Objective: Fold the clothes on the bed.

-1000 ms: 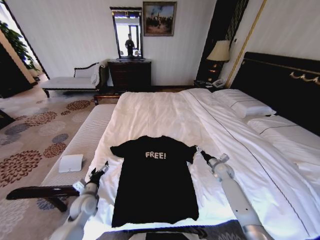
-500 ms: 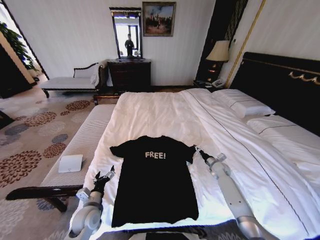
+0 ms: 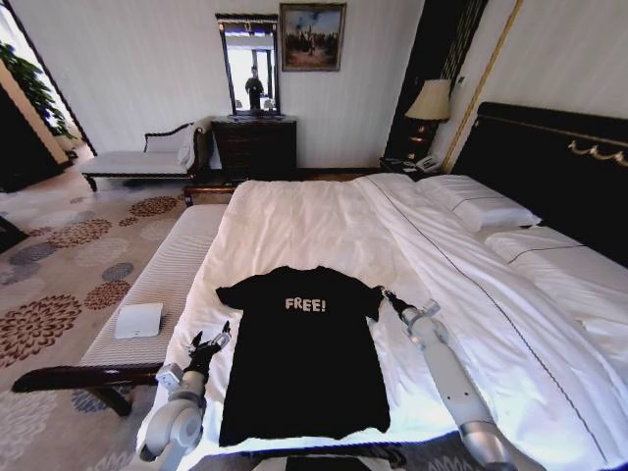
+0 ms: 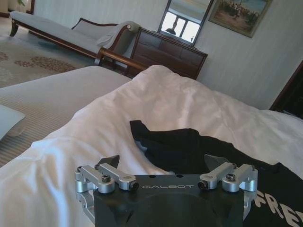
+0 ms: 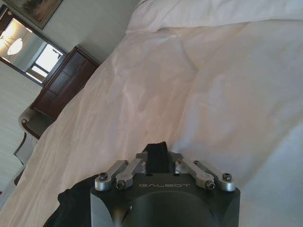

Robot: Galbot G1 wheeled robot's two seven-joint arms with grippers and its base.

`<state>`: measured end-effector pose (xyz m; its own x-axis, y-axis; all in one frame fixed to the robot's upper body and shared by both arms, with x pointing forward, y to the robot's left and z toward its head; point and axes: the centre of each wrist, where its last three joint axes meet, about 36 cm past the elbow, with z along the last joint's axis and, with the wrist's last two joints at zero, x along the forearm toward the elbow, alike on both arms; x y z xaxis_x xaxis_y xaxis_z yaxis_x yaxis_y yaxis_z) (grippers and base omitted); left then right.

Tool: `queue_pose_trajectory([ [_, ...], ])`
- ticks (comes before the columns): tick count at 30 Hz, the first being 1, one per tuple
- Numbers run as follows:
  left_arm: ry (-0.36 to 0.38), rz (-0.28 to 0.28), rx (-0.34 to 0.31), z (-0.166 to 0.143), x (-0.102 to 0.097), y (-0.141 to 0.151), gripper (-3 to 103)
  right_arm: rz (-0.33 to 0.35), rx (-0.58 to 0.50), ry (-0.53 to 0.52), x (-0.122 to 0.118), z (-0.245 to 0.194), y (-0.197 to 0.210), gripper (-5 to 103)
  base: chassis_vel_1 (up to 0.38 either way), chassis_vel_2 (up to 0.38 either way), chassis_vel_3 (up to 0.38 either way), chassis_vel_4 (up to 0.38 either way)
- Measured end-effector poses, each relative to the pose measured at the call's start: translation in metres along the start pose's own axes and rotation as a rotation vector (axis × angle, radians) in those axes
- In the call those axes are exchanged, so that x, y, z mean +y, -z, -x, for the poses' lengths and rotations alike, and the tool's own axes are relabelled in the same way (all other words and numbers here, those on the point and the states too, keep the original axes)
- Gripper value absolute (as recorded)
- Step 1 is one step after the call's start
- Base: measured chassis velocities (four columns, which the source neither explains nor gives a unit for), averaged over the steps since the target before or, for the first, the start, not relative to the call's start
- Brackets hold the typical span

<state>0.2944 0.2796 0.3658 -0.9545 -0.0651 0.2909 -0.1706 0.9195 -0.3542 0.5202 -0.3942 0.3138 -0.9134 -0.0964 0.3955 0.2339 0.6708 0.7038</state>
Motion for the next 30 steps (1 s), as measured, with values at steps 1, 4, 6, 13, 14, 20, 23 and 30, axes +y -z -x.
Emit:
queue_pose_trajectory([
  [1,0.002,-0.001,0.0,0.0,0.0,0.0,100,-0.002,0.0,-0.002,0.0,-0.001,0.0,20,0.0,0.0,0.0,0.0],
  [4,0.005,-0.004,-0.001,0.001,0.001,0.001,100,-0.005,0.001,-0.005,0.0,-0.002,0.001,9,0.0,0.0,0.0,0.0],
  [6,0.006,-0.005,-0.001,0.001,0.001,0.001,100,-0.005,0.001,-0.006,0.0,-0.002,0.001,4,0.0,0.0,0.0,0.0],
  [13,0.014,-0.009,-0.007,0.001,0.003,0.004,100,-0.009,0.0,-0.013,0.0,-0.002,0.003,0,0.0,0.0,0.0,0.0],
  [14,0.015,-0.01,-0.007,0.001,0.003,0.004,100,-0.009,-0.002,-0.013,0.0,-0.003,0.004,0,0.0,0.0,0.0,0.0],
  [20,0.02,-0.015,-0.01,0.0,0.004,0.004,100,-0.01,-0.013,0.001,0.006,-0.012,0.008,0,0.0,0.0,0.0,0.0],
  [23,0.022,-0.018,-0.012,0.0,0.004,0.004,100,-0.02,-0.018,0.027,0.017,-0.023,0.015,0,0.0,0.0,0.0,0.0],
  [30,0.025,-0.022,-0.015,0.0,0.005,0.004,100,-0.072,0.014,0.079,0.042,-0.041,0.017,0,0.0,0.0,0.0,0.0],
])
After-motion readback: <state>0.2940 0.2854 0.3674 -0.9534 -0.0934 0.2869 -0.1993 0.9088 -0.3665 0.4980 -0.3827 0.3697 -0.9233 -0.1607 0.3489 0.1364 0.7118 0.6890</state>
